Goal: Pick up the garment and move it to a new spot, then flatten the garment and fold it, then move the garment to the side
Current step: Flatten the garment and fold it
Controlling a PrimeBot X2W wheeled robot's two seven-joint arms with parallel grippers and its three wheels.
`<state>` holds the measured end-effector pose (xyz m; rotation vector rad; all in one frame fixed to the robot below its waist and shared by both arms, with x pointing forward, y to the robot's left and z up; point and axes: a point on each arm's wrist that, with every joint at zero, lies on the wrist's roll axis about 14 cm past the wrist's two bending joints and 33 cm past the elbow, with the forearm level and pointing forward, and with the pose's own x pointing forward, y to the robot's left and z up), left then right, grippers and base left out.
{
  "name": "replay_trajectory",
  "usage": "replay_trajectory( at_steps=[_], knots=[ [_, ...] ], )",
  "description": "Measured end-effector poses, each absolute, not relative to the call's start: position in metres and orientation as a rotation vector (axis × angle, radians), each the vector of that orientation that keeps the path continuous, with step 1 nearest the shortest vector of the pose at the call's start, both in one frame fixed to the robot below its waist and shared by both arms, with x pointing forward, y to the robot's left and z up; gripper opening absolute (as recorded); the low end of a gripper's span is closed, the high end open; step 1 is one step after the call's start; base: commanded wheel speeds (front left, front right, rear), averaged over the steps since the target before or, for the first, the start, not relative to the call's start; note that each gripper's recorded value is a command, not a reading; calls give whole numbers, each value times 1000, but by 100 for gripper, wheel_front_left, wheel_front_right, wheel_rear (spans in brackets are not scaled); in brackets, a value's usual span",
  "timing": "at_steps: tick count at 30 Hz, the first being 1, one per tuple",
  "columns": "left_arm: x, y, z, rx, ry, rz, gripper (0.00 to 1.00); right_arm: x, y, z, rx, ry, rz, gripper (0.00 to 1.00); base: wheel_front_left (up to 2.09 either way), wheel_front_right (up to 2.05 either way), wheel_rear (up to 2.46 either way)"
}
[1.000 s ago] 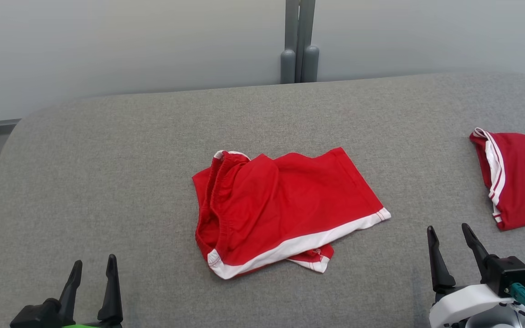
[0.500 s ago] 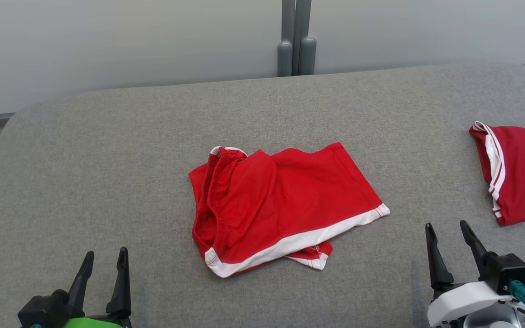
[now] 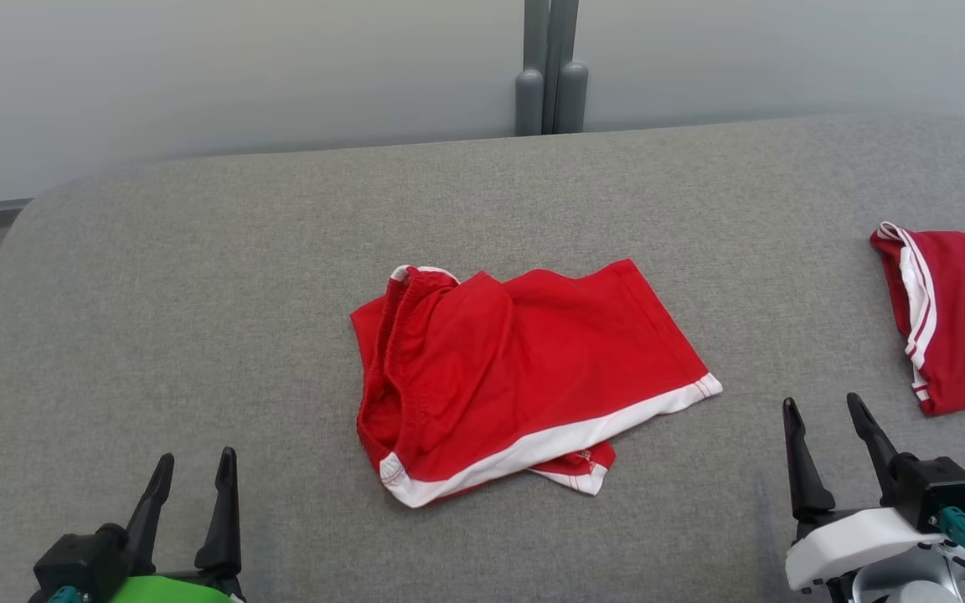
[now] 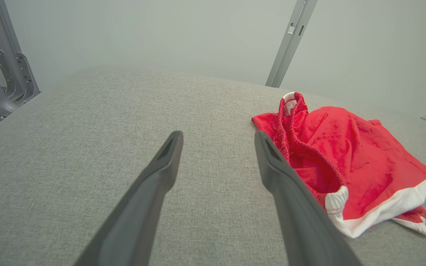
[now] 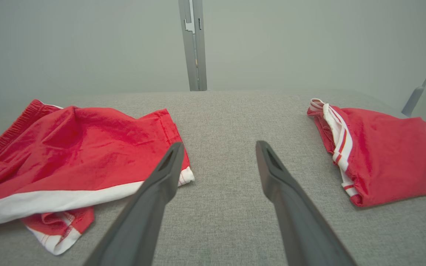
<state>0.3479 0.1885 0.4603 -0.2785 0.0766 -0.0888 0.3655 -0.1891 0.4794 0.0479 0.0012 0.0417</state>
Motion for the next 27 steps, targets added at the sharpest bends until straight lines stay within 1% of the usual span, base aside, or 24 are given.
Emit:
replay_trajectory(
  at_steps=[3, 5, 9, 12, 13, 17, 21, 27],
  knots=[
    [352, 178, 460, -276, 85, -128, 100, 370, -185, 472, 72, 26, 59, 100, 0, 0, 0],
    [354, 167, 455, -280, 134, -172, 100, 375, -183, 463, 49, 62, 92, 100, 0, 0, 0],
    [367, 150, 452, -277, 248, -250, 100, 404, -174, 467, -22, 144, 190, 100, 0, 0, 0],
    [374, 128, 463, -302, 294, -314, 100, 418, -167, 469, -64, 219, 262, 100, 0, 0, 0],
    [374, 128, 463, -302, 294, -314, 100, 418, -167, 469, -64, 219, 262, 100, 0, 0, 0],
    [371, 100, 470, -301, 371, -416, 100, 423, -168, 457, -127, 352, 321, 100, 0, 0, 0],
    [365, 90, 470, -280, 442, -467, 100, 425, -165, 445, -144, 451, 361, 100, 0, 0, 0],
    [363, 89, 459, -271, 520, -476, 100, 429, -160, 424, -152, 540, 395, 100, 0, 0, 0]
  ],
)
